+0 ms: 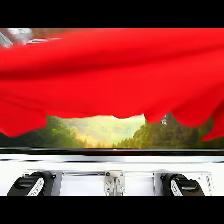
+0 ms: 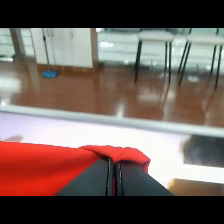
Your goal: Fold the shirts.
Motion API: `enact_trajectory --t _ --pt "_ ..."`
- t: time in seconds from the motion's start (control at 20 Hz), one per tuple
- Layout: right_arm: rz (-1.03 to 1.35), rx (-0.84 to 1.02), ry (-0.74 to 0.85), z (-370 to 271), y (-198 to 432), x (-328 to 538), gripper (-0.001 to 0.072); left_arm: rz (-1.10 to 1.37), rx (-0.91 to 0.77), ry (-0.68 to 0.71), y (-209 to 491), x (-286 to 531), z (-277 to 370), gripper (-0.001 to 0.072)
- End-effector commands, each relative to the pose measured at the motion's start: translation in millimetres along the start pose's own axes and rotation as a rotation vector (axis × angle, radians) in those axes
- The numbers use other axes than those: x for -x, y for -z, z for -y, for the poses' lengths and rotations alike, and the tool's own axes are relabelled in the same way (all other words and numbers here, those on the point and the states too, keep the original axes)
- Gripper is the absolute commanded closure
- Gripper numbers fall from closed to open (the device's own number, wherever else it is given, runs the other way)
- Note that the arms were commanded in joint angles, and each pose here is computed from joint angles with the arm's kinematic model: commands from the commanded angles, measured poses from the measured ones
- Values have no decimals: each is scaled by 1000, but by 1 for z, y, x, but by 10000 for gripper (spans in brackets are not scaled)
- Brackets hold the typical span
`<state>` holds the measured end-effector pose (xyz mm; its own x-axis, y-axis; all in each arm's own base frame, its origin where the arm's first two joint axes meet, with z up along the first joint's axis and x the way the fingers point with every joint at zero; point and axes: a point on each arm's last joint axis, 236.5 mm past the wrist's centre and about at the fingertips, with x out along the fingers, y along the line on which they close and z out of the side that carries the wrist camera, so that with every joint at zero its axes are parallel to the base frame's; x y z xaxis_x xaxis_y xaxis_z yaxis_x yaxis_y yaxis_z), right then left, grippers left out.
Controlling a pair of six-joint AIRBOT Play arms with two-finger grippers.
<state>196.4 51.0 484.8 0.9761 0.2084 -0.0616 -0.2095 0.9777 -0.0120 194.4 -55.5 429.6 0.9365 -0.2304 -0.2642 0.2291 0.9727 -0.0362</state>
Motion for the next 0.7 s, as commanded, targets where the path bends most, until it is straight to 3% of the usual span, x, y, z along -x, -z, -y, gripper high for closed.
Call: enact_trajectory --t 0.0,0.2,0.4,0.5,0.65 --pt "-219 -59 -16 3 53 -25 655 -271 66 39 73 -24 2 669" --pt "-500 -99 37 35 134 -96 654 -576 186 216 169 -62 33 669" --pt "-592 -286 -87 25 211 -219 655 -817 399 422 251 -88 74 668" --pt "-600 -334 -64 35 255 -283 654 -881 474 418 286 -99 75 668" --pt "-713 -574 -50 33 341 -345 655 -861 569 359 315 -125 68 668"
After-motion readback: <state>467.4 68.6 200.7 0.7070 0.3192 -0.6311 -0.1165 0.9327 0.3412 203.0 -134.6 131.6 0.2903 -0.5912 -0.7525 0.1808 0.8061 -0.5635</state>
